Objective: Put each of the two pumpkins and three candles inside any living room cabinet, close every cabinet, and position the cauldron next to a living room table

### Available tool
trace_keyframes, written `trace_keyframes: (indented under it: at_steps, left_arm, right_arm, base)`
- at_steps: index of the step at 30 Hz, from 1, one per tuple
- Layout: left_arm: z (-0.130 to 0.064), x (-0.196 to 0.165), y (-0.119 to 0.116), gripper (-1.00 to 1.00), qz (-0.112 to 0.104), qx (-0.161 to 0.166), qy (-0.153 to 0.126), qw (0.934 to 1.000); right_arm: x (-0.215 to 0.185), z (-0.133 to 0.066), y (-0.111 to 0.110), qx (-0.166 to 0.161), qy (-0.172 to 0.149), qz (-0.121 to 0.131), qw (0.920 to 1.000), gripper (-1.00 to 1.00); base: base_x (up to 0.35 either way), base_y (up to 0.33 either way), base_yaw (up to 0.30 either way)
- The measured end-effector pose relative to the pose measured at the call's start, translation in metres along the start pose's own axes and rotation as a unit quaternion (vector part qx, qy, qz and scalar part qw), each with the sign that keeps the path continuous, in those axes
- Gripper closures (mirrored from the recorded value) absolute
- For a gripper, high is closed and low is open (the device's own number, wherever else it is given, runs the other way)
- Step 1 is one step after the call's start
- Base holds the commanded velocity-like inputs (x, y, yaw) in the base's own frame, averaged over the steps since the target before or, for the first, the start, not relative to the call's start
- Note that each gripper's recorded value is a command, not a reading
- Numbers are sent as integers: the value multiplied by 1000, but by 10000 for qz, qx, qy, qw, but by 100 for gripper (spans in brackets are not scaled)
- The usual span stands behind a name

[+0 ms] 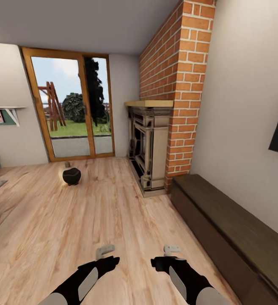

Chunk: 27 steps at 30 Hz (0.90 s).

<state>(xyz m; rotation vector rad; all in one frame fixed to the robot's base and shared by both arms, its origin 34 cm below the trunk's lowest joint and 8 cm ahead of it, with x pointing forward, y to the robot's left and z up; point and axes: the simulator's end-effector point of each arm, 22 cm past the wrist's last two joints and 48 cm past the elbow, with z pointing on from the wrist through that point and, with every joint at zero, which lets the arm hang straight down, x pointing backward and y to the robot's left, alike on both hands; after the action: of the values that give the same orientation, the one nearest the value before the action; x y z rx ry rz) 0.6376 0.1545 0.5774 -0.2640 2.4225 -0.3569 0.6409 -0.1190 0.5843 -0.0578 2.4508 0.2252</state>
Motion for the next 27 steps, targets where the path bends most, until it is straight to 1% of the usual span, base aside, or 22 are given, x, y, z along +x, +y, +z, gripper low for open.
trace_keyframes:
  at_steps: [21, 27]
  left_arm:
    - [0, -1, 0, -100, 6, -10, -46, 10000]
    - [0, -1, 1, -100, 2, -14, -40, 10000]
  right_arm:
    - [0, 0, 1, -6, 3, -6, 10000, -100]
    - [0, 0, 1, -7, 5, -7, 10000, -100]
  base:
    - [336, 0, 290]
    - [337, 62, 285]
